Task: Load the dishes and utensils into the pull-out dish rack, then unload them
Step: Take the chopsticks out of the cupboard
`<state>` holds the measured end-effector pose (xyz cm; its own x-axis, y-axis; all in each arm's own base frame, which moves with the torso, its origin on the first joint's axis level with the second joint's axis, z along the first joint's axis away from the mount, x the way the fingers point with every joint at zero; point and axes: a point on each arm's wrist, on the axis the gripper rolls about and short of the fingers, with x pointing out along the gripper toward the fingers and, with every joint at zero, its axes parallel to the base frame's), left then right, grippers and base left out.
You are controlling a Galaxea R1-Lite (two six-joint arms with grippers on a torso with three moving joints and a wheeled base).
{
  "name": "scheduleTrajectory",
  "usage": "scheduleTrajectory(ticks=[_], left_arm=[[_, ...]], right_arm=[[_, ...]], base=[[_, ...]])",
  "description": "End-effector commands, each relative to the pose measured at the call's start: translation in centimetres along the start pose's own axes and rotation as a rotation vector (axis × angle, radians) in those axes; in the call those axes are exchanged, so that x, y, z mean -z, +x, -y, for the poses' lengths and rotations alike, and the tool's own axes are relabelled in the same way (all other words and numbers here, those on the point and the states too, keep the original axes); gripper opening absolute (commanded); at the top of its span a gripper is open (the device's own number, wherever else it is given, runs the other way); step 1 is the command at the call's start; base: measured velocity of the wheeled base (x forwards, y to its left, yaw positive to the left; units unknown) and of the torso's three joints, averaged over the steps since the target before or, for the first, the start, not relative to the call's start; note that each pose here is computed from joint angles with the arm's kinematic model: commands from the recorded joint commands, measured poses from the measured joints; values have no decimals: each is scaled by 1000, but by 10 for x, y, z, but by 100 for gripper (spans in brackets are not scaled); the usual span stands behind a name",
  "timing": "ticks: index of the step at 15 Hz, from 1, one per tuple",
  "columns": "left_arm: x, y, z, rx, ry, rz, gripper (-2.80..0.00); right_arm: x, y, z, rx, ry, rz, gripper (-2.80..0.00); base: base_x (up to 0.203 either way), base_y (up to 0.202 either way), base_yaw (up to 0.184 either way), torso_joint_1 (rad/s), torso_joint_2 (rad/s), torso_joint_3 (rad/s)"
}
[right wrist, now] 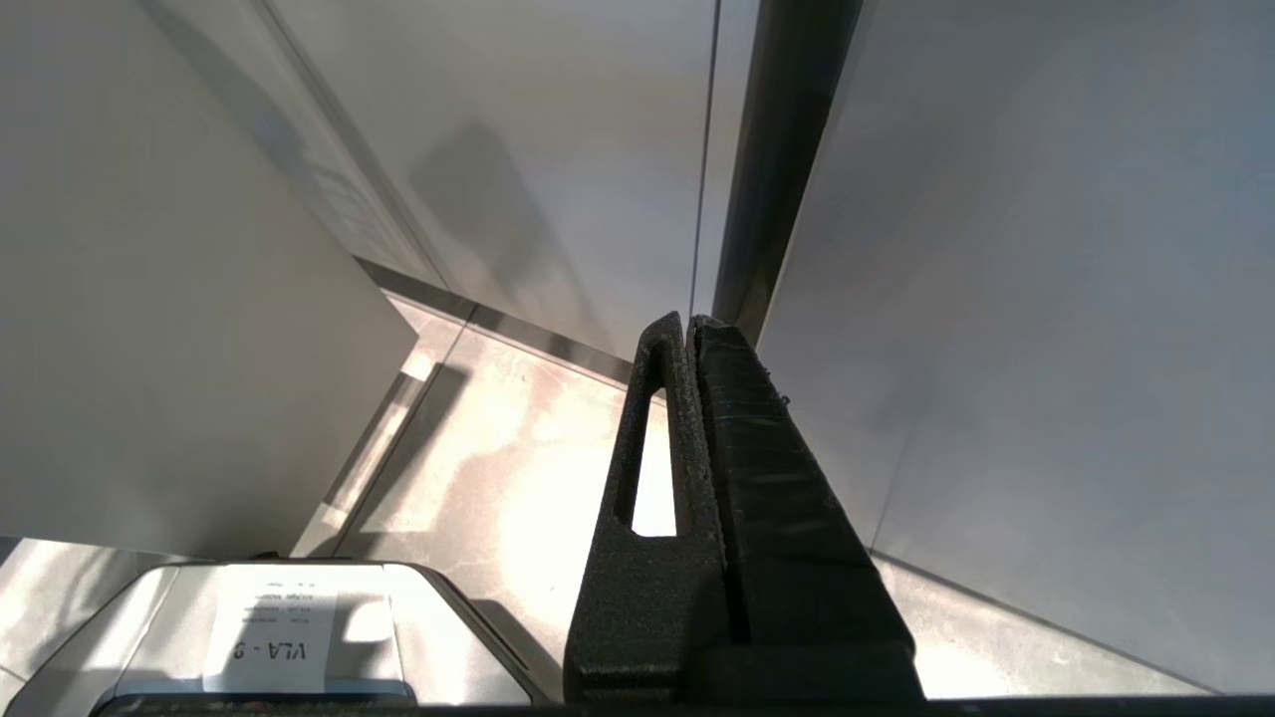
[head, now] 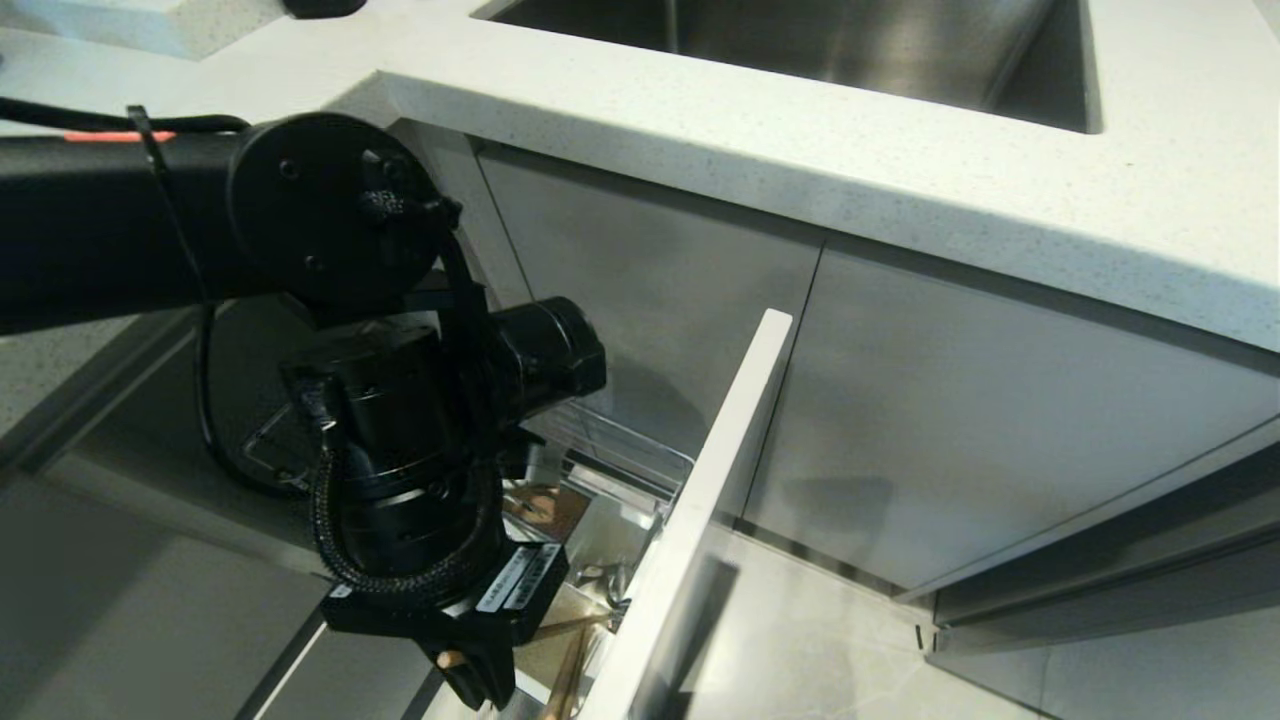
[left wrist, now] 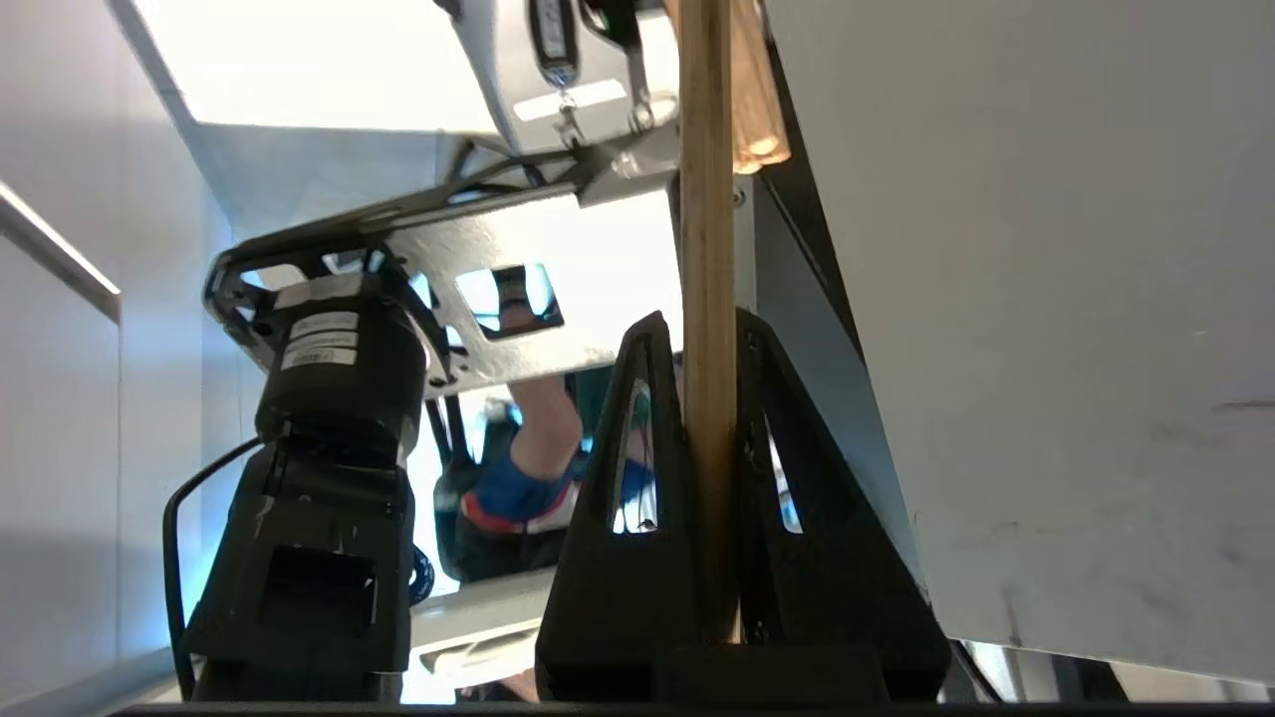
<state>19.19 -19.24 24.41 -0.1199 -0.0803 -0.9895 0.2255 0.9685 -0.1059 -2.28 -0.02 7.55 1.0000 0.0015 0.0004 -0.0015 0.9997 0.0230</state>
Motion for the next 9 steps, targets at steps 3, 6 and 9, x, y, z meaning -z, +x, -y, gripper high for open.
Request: scheduleTrajectory(ticks=[3, 6, 9], left_arm=[[14, -14, -2, -11, -2, 64, -280], [23, -29, 1, 29, 26, 131, -280], [32, -41, -1, 56, 41, 182, -280]], right_arm=[[0, 0, 0, 0, 0, -2, -280], [0, 0, 0, 0, 0, -2, -280], [0, 0, 0, 0, 0, -2, -280]], base=[[0, 0, 0, 0, 0, 0], [0, 0, 0, 0, 0, 0], [0, 0, 0, 0, 0, 0]])
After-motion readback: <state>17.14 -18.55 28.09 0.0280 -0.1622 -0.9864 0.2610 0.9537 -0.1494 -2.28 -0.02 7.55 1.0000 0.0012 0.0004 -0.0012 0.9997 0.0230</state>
